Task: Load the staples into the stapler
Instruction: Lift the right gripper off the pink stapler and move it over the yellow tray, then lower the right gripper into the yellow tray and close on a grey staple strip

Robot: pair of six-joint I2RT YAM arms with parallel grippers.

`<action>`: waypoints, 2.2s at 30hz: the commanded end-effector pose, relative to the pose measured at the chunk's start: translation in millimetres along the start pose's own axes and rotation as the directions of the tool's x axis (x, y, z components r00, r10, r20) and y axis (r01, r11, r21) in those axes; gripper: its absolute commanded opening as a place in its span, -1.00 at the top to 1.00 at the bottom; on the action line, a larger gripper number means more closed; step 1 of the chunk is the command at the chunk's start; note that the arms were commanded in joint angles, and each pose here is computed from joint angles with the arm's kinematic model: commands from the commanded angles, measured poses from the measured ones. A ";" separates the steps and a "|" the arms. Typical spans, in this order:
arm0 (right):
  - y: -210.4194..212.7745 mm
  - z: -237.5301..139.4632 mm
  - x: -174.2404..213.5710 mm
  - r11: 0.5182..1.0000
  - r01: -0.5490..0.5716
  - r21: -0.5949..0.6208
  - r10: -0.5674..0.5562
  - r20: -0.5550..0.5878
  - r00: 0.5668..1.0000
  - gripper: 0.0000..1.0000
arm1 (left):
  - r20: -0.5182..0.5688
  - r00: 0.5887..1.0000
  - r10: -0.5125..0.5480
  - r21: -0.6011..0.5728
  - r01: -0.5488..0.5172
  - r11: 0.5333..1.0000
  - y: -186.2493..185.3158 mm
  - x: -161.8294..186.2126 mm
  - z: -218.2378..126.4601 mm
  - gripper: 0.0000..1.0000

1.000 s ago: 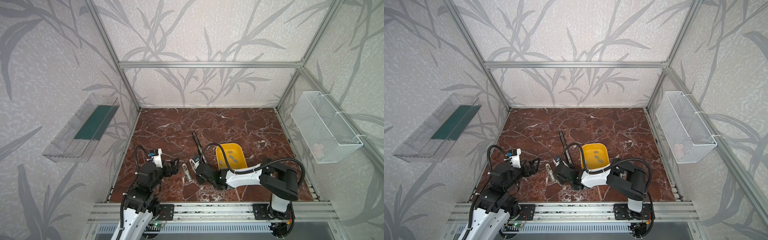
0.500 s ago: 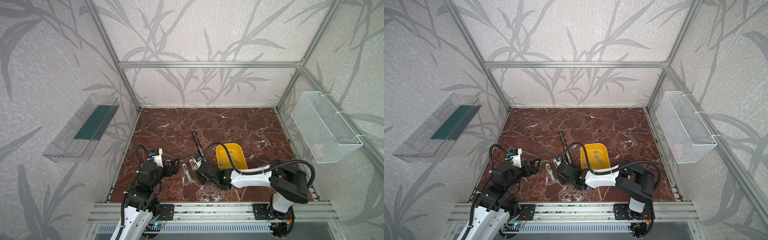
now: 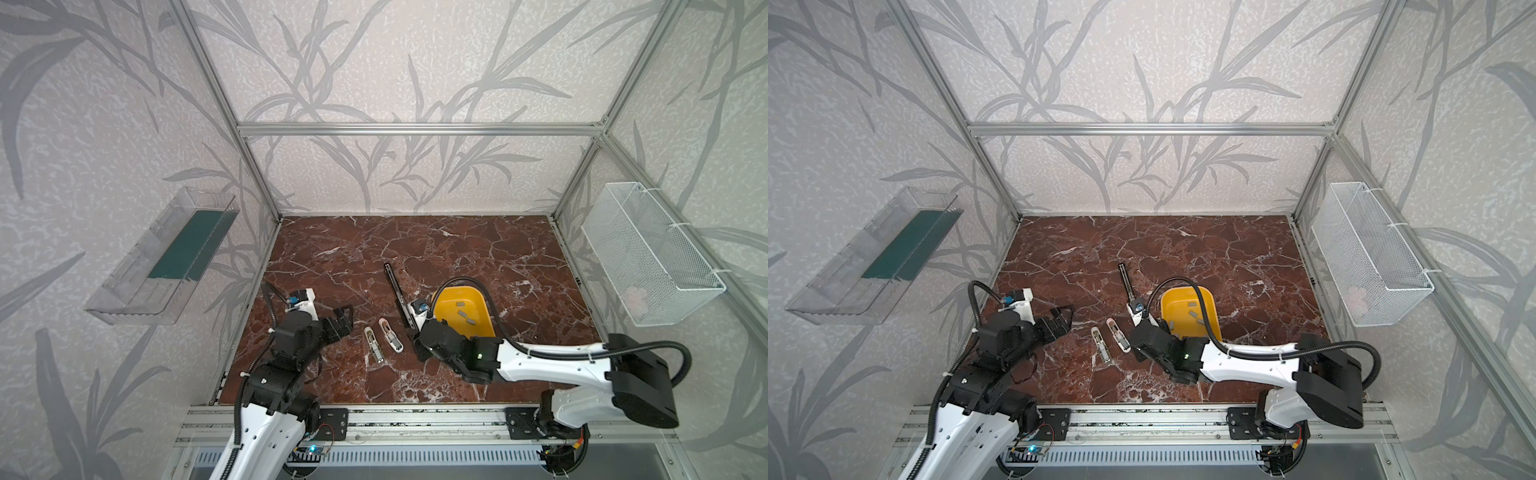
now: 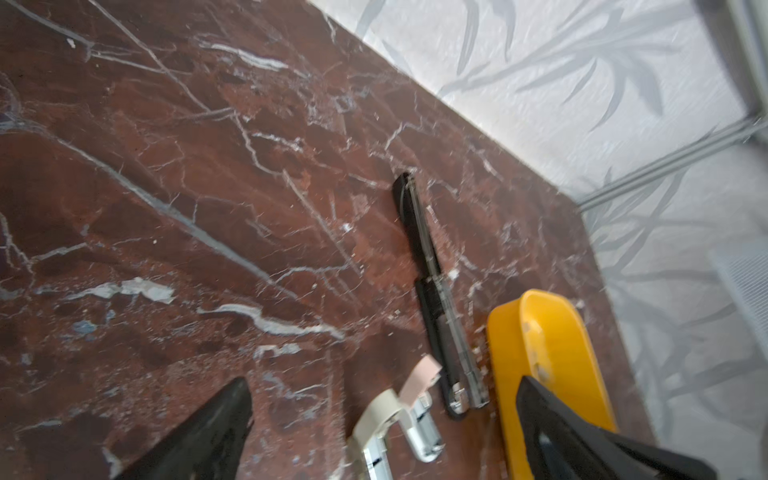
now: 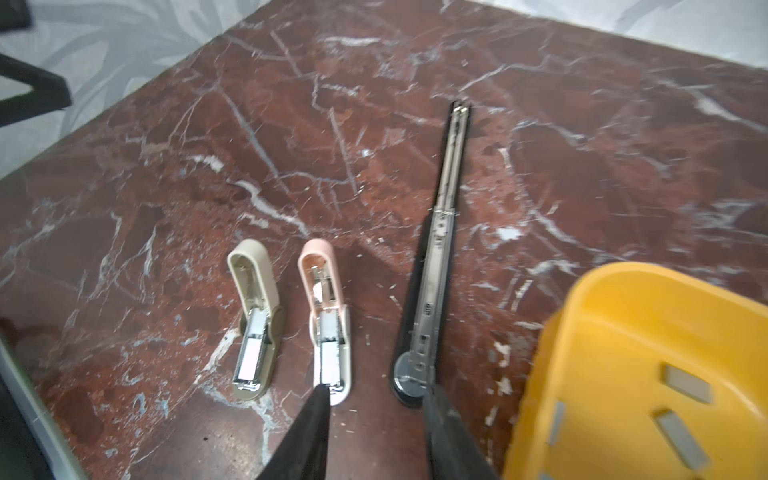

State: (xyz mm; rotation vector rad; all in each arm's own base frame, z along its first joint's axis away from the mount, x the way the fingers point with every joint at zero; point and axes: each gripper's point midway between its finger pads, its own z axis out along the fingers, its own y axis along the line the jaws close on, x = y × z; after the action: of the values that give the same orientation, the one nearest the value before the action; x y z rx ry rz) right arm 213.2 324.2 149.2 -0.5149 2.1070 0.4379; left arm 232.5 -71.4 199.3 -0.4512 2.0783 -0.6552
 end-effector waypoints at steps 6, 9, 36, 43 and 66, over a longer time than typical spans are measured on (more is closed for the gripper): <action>-119.3 -29.7 11.7 0.935 -0.215 0.281 0.231 -0.023 0.973 0.23 | -0.144 0.974 -0.174 0.284 0.209 0.936 -117.5 -14.3 0.6 -0.98; -135.5 -25.2 23.1 0.920 -0.220 0.325 0.255 -0.069 0.964 0.23 | -0.128 0.980 -0.150 0.270 0.180 0.946 -123.3 -10.8 3.4 -0.98; -159.0 69.0 25.8 0.871 -0.298 0.391 0.389 -0.177 0.904 0.56 | 0.091 0.884 0.458 -0.166 -0.440 0.882 -12.1 -8.3 42.0 -0.98; -166.8 51.1 26.1 0.904 -0.200 0.377 0.283 -0.180 0.942 0.30 | 0.056 0.877 0.478 -0.395 -0.420 0.817 44.9 -6.7 38.3 -0.98; -178.4 61.9 77.3 0.913 -0.177 0.367 0.296 -0.299 0.907 0.03 | 0.072 0.888 0.453 -0.304 -0.413 0.858 39.2 2.5 39.6 -0.97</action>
State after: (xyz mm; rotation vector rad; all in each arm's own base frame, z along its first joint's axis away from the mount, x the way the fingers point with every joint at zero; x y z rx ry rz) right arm 312.5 193.1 34.4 -0.1542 2.5276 0.1206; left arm 263.6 -56.0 158.2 -0.1530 2.0486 -0.0594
